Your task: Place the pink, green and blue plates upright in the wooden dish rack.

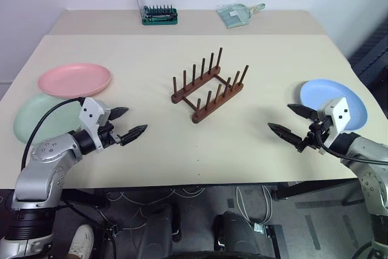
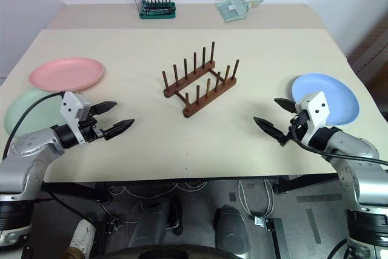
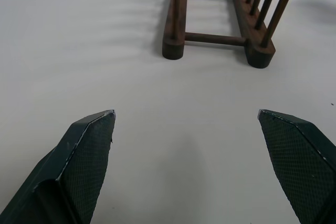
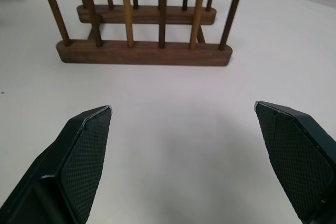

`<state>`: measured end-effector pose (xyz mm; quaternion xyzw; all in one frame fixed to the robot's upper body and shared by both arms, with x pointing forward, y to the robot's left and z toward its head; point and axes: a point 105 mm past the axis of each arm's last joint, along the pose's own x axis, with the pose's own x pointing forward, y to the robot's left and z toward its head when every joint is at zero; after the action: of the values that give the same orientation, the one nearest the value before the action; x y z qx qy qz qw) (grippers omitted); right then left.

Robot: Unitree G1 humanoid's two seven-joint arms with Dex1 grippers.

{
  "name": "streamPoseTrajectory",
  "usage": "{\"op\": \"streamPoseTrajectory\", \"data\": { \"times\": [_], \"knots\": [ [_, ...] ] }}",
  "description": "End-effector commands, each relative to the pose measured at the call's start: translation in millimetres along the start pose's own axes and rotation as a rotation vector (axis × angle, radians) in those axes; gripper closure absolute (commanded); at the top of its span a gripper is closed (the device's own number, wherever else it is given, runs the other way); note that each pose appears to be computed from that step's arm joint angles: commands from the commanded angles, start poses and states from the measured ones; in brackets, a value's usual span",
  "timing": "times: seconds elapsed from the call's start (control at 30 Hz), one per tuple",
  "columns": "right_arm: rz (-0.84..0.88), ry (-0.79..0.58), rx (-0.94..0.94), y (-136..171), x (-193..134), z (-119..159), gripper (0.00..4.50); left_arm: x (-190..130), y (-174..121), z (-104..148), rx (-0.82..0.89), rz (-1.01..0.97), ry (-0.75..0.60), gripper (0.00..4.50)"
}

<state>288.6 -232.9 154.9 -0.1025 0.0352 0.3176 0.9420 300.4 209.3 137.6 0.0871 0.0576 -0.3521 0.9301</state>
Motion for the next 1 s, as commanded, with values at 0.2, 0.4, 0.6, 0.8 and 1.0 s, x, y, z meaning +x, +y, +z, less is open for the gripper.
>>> {"op": "streamPoseTrajectory", "data": {
  "times": [0.2, 0.4, 0.6, 0.8, 1.0],
  "knots": [
    [0.020, -0.036, -0.042, 0, 8, 17, 0.04, 2, -11, 3, 0.034, -0.024, -0.003, 0.00],
    [0.042, -0.033, -0.030, 11, 8, 17, 0.04, 4, -21, -2, 0.030, -0.059, 0.017, 0.00],
    [0.052, -0.038, -0.018, 17, 12, 16, 0.04, 6, -23, 0, 0.033, -0.062, 0.017, 0.00],
    [0.059, -0.057, -0.009, 19, 19, 15, 0.04, 14, -32, -3, 0.010, -0.103, 0.037, 0.00],
    [0.088, -0.088, 0.005, 37, 27, 19, 0.04, 36, -43, -15, 0.072, -0.162, 0.082, 0.00]
  ]
}}
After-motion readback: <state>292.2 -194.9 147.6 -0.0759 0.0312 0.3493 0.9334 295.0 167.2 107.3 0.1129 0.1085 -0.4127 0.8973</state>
